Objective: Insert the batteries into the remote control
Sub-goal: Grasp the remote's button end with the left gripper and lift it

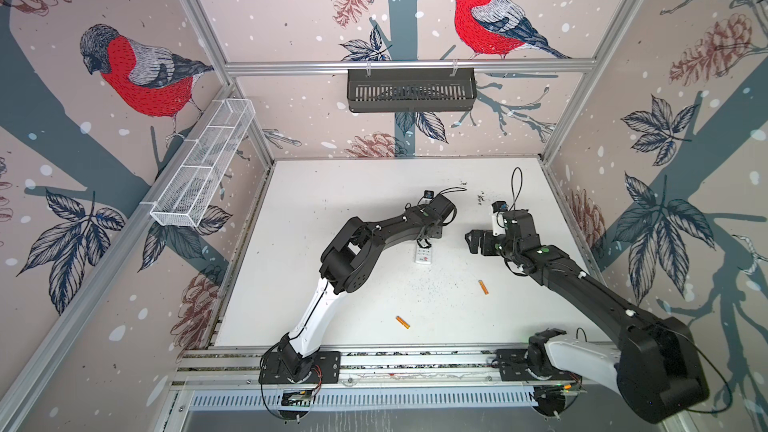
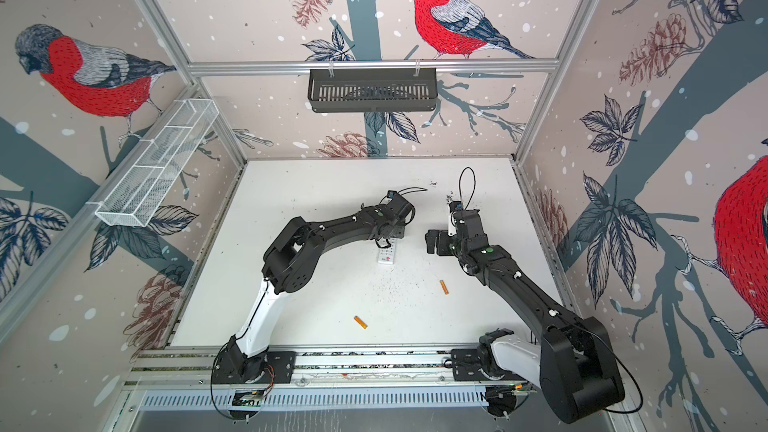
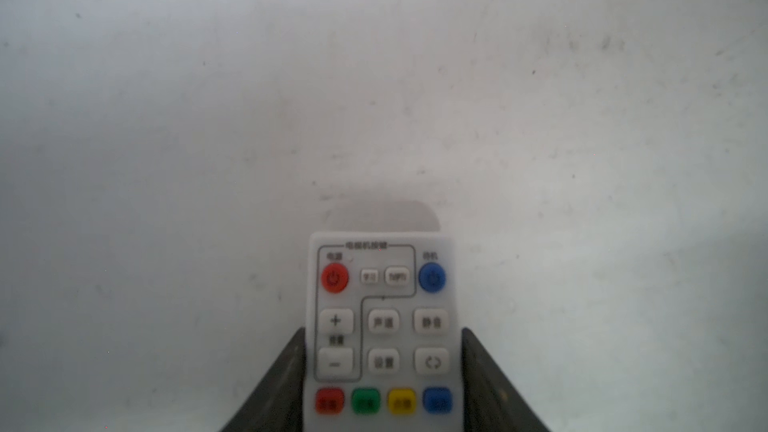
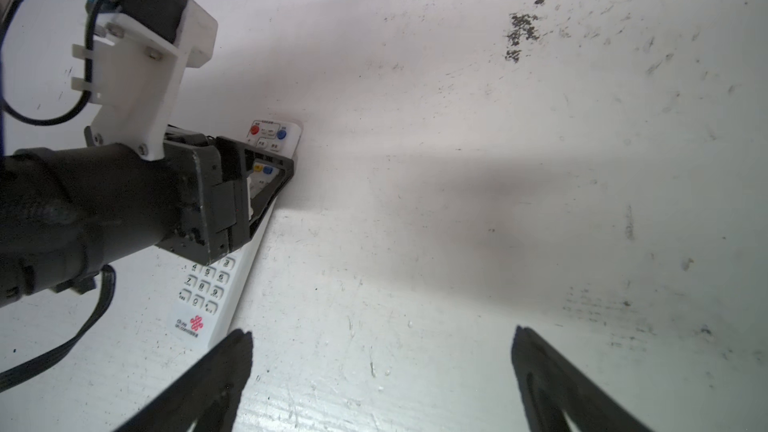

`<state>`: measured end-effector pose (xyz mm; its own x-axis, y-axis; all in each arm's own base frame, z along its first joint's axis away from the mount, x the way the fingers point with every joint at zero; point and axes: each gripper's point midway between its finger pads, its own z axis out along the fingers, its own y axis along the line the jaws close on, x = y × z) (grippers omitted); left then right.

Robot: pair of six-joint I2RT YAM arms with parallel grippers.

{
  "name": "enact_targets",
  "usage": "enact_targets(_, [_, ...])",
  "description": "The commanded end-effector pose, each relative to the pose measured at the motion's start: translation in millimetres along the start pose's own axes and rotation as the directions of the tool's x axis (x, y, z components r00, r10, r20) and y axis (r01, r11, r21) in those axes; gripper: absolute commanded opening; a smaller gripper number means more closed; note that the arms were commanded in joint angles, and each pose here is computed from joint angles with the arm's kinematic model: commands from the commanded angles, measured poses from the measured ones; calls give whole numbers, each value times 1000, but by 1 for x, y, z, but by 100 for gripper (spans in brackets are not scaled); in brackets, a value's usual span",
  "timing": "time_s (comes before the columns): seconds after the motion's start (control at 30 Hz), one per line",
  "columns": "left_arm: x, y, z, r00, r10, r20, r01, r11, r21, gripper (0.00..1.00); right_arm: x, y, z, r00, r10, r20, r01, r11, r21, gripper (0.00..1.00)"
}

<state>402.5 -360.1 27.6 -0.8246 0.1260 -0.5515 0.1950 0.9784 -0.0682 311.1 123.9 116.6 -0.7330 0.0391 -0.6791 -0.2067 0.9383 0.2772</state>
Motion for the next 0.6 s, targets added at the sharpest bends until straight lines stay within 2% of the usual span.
enact_targets(0.0, [-23, -17, -33, 992, 31, 123, -53, 983, 176, 50, -4, 22, 1, 999, -5, 32, 9, 992, -126, 99])
enact_targets(0.1, [-34, -19, -78, 974, 18, 224, -98, 931, 351, 49, -3, 42, -2, 998, -19, 58, 33, 967, -251, 100])
enact_targets(0.2, [-35, -11, -124, 951, -27, 309, -140, 851, 506, 50, -3, 72, -12, 994, -49, 93, 83, 910, -407, 99])
enact_targets(0.23, [-37, -11, -143, 936, -46, 348, -172, 806, 566, 50, -3, 83, -17, 992, -61, 108, 104, 882, -460, 100])
enact_targets(0.3, [-31, -5, -175, 911, -75, 405, -226, 732, 643, 50, -4, 106, -27, 985, -92, 149, 160, 824, -544, 100])
enact_targets(0.37, [-27, 5, -208, 875, -131, 465, -270, 666, 695, 50, -2, 136, -42, 968, -142, 209, 244, 741, -625, 100])
enact_targets(0.47, [-21, 20, -249, 824, -217, 523, -312, 596, 740, 50, 6, 178, -62, 935, -215, 284, 355, 618, -701, 99])
enact_targets(0.57, [-16, 29, -287, 784, -279, 554, -364, 516, 775, 50, 14, 210, -78, 915, -238, 326, 404, 508, -761, 99])
